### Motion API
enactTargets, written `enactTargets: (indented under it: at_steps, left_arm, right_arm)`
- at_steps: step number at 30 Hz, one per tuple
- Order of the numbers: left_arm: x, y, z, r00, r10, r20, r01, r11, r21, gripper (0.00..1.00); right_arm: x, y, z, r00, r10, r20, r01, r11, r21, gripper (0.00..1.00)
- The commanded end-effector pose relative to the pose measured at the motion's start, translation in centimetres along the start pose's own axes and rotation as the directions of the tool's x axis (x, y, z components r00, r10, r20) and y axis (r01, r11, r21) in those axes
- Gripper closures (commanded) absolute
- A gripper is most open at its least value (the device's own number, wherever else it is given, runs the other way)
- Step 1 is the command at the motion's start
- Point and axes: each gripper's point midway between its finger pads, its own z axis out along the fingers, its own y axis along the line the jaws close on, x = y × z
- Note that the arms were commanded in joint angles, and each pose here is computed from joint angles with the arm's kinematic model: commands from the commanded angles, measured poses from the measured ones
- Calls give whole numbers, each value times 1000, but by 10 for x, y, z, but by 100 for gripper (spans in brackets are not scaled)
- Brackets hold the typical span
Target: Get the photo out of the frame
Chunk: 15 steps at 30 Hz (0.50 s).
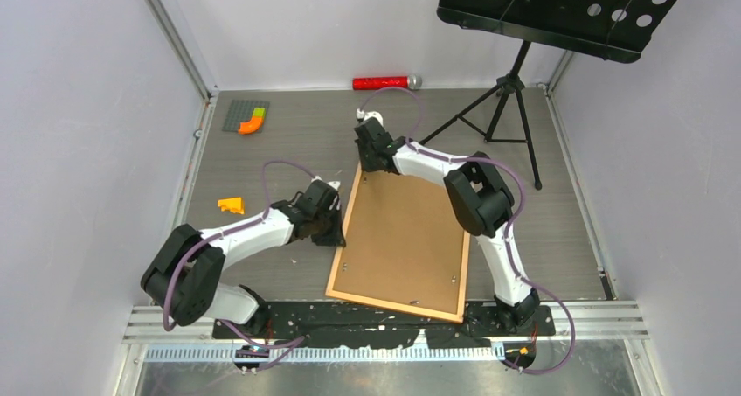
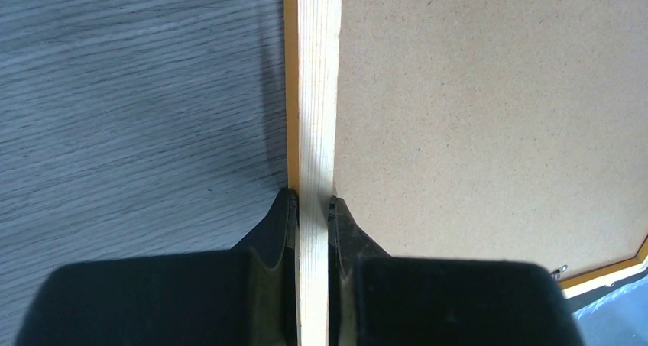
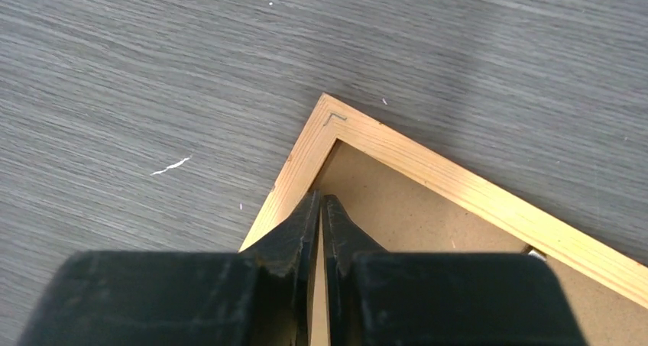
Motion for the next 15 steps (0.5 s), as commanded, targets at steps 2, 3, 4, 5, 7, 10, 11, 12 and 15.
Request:
enactTargets:
  at_steps: [2,3,4,5,7,10,11,12,15]
  left_arm:
    - [100,31,-8,935,-96,-341,59,991,-116,100]
    - [103,32,-10,933,-108,-343,68,990,-125,100]
    - [106,33,-11,933,-117,-340,77,989,-129,100]
    - [108,34,-14,934,-130,-333,89,987,-135,100]
    - [106,35,-22,943,-136,-304,97,985,-140,90]
    - [70,27,-45,980,-76,-182,51,989,-136,59]
    - [54,22,-54,990,-48,-131,30,991,-130,49]
    - [35,14,-63,997,-19,-71,11,993,-119,38]
    - [-21,-7,-89,991,71,110,-61,994,-92,1]
  right_arm:
    - [0,3,-9,1000,14,17,-13,999,-41,76]
    - [-4,4,-13,999,-10,31,12,999,-51,73]
    - [-19,8,-27,997,-15,72,20,997,-72,69]
    - [-22,9,-31,995,-44,86,51,995,-86,66]
    - [-39,10,-51,985,-65,158,83,991,-108,57]
    - [-60,7,-95,959,-65,274,105,986,-130,40]
    - [-60,3,-113,952,-69,298,113,985,-134,33]
    - [-71,3,-126,935,-54,351,110,984,-143,30]
    - [-83,-12,-176,890,1,457,82,983,-162,6]
